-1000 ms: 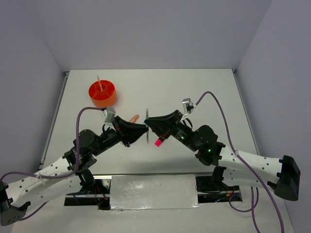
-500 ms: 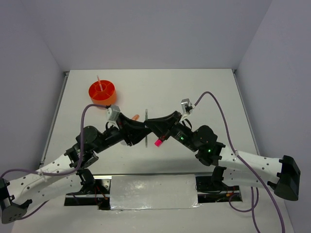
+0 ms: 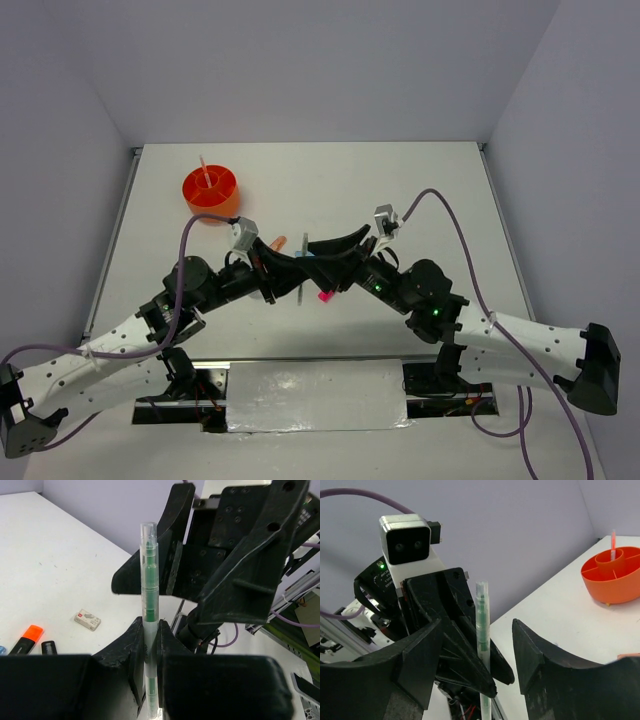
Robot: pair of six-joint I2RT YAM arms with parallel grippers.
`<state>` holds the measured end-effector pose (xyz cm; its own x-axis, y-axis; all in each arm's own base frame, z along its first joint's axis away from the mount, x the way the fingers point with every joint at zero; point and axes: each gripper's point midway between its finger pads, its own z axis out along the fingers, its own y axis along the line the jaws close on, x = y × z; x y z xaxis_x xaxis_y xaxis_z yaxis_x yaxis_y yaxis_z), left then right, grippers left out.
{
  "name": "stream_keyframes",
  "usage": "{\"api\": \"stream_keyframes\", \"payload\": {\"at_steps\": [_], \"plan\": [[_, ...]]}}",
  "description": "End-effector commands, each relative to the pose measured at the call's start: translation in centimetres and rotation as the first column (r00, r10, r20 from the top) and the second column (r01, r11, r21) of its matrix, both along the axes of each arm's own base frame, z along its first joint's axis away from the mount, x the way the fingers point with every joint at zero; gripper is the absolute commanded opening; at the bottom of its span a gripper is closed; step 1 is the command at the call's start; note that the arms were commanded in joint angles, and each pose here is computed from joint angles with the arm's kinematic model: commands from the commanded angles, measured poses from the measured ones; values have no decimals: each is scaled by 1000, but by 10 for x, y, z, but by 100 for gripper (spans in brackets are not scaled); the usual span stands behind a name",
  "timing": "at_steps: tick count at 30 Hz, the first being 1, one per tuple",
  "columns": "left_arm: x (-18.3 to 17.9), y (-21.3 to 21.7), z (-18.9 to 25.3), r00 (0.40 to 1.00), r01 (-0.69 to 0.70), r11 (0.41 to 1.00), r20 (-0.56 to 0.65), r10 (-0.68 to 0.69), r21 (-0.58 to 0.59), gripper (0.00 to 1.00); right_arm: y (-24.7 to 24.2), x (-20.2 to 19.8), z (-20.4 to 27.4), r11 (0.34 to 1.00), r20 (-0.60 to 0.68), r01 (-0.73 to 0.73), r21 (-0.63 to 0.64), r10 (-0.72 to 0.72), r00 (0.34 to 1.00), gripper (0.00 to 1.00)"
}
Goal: Sort the stationery into containers
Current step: Close the pen cap on the pen.
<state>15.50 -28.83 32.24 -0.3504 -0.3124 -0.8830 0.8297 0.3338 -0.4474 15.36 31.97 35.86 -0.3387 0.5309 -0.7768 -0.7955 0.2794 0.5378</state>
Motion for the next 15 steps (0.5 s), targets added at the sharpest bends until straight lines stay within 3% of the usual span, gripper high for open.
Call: {"api": "stream_keyframes", "payload": {"at_steps": [1, 12, 15], "plan": [[-10, 3, 32, 995, 35, 999, 92, -32, -39, 0, -10, -3, 33, 1000, 73, 26, 13, -26, 997, 65], [-18, -1, 32, 989, 89, 996, 119, -86, -24, 0, -7, 11, 43, 993, 95, 84, -79, -76, 993, 58], [-20, -1, 31, 988, 99, 995, 123, -97, -11, 0, -7, 12, 42, 993, 96, 88, -76, -81, 992, 47]]}}
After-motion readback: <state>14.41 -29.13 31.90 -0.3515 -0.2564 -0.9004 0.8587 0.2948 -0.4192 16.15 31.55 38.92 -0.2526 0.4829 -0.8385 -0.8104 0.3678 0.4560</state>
